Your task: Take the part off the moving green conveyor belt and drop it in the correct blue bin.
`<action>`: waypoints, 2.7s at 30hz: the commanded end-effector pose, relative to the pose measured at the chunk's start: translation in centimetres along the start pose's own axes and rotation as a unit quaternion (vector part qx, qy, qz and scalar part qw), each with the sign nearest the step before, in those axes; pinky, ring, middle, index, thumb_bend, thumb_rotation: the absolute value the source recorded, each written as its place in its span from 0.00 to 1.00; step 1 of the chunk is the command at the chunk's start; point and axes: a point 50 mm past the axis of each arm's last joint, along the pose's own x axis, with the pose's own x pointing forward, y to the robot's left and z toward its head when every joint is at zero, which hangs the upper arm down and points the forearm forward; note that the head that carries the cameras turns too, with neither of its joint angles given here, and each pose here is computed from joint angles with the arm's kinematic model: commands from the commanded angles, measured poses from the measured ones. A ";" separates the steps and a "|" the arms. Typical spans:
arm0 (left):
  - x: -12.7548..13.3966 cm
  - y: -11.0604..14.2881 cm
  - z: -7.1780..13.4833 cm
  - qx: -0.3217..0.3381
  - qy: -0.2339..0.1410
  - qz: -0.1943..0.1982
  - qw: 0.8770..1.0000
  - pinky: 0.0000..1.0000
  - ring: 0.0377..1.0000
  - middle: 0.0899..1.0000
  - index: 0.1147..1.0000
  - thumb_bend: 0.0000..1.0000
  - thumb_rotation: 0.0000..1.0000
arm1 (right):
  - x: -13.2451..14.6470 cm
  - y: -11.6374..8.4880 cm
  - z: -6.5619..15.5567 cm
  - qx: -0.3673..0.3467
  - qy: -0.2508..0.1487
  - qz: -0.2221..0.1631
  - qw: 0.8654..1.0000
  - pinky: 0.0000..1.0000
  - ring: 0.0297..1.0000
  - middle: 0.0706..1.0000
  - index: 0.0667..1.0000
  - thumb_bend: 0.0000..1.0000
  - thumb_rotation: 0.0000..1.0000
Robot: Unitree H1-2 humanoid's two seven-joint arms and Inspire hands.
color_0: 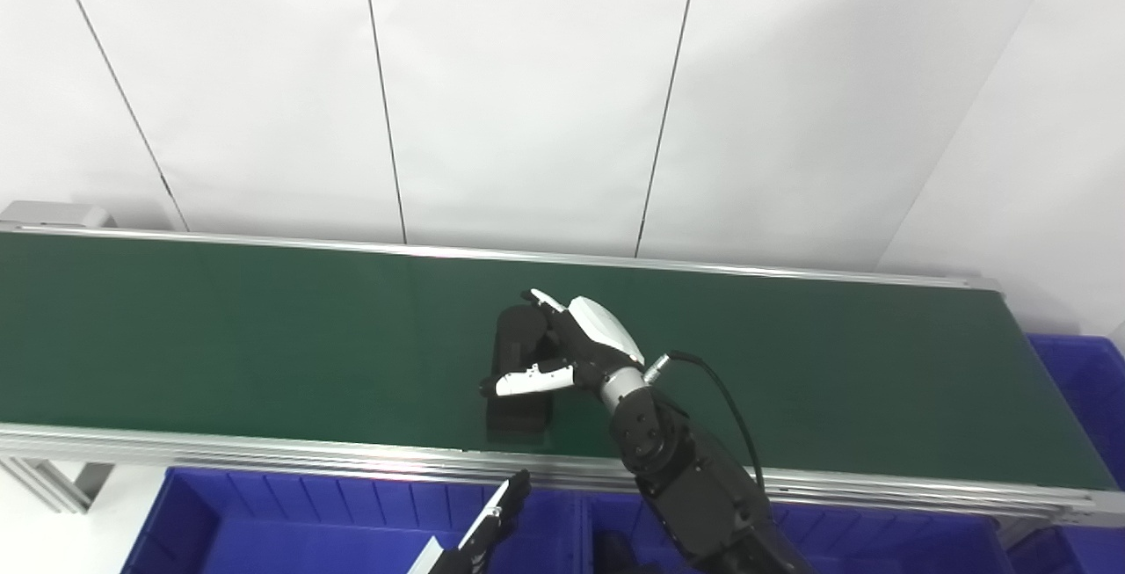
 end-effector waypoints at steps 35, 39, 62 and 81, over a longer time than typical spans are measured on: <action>0.2 -0.4 0.7 -0.028 -0.036 0.019 0.999 1.00 1.00 1.00 1.00 0.86 0.91 | 0.2 -0.5 1.1 0.232 -0.032 -0.187 0.954 0.32 0.43 0.51 0.42 0.51 0.00; 0.2 -0.2 0.5 -0.030 -0.038 0.024 0.999 0.99 1.00 1.00 1.00 0.86 0.91 | -0.6 -0.8 0.9 0.244 -0.046 -0.197 0.949 0.37 0.41 0.53 0.42 0.51 0.00; 0.3 1.2 1.2 -0.023 -0.038 0.041 0.998 0.93 0.98 1.00 0.99 0.84 0.85 | -16.4 -4.2 -3.4 0.258 -0.114 -0.238 0.930 0.49 0.47 0.51 0.40 0.51 0.00; -0.1 1.7 3.9 -0.010 -0.015 0.075 0.997 0.90 0.95 0.98 0.98 0.81 0.88 | -24.5 -4.0 -7.9 0.150 -0.057 -0.131 0.978 0.46 0.47 0.50 0.40 0.51 0.00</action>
